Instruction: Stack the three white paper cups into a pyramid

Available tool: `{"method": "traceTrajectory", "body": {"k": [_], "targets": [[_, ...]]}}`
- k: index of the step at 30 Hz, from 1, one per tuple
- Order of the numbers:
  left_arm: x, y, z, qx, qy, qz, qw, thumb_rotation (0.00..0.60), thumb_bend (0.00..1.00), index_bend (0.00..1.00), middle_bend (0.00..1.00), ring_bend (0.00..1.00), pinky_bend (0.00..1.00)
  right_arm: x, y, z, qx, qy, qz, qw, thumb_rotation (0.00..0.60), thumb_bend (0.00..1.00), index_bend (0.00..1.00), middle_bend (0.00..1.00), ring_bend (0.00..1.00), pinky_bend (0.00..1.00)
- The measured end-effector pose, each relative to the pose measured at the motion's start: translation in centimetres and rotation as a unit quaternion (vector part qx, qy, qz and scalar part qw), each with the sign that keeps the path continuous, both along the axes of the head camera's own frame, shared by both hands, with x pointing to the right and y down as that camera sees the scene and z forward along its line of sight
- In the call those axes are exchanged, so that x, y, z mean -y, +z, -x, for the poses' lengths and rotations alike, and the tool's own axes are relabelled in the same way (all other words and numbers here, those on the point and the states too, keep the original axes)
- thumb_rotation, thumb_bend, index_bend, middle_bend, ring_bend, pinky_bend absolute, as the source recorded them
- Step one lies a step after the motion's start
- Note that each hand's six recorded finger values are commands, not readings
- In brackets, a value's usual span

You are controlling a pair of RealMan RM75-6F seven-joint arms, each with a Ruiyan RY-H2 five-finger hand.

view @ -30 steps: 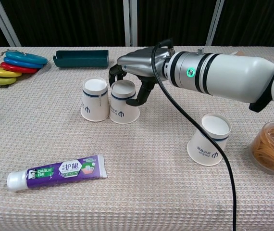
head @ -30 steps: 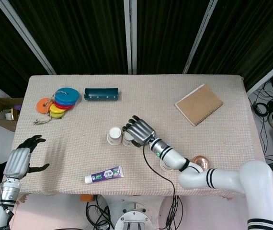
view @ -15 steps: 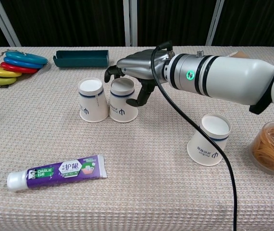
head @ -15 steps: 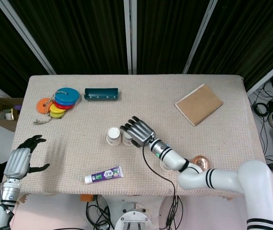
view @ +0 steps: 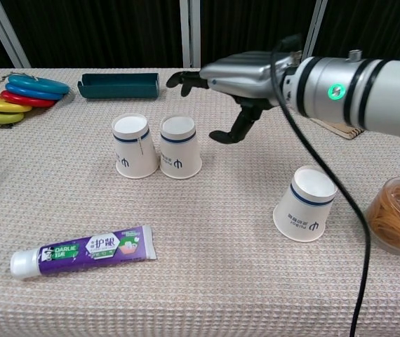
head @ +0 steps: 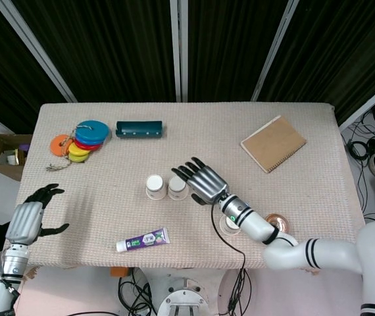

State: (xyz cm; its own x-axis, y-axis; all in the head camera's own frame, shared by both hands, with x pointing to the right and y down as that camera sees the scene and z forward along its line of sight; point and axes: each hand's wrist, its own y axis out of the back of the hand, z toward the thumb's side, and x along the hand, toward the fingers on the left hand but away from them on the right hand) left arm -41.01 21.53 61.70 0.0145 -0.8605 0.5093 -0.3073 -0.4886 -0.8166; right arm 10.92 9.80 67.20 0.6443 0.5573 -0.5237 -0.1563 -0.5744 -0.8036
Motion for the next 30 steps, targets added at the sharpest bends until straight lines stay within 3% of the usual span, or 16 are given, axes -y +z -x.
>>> {"method": "traceTrajectory", "body": {"k": [7,13,23,30], "targets": [[0.2,-0.1,-0.3,-0.001,0.004,-0.003,1.0,0.6,0.05,0.25,0.15,0.16,0.27,-2.6,-4.9,-8.5,-0.018,0.022,0.002,0.9996,0.6,0.2,0.08,0.2,0.07,0.1],[0.3,0.0,-0.8,-0.004,0.008,-0.003,1.0,0.6,0.05,0.25,0.15,0.16,0.27,-6.5,-5.2,-13.0,-0.036,0.031,0.039,0.9981,0.6,0.14,0.08,0.2,0.07,0.1],[-0.1,-0.2,-0.5,-0.001,0.001,-0.001,1.0,0.6,0.05,0.25,0.15,0.16,0.27,-7.7,-3.1,-12.6,-0.061,-0.004,0.047,0.9971,0.6,0.16,0.1,0.2,0.07,0.1],[-0.6,-0.1,-0.2,-0.003,-0.006,0.004,1.0,0.6,0.05,0.25,0.15,0.16,0.27,-7.8,-1.6,-11.6,-0.082,-0.03,0.029,0.9958,0.6,0.24,0.24,0.3,0.08,0.1]]}}
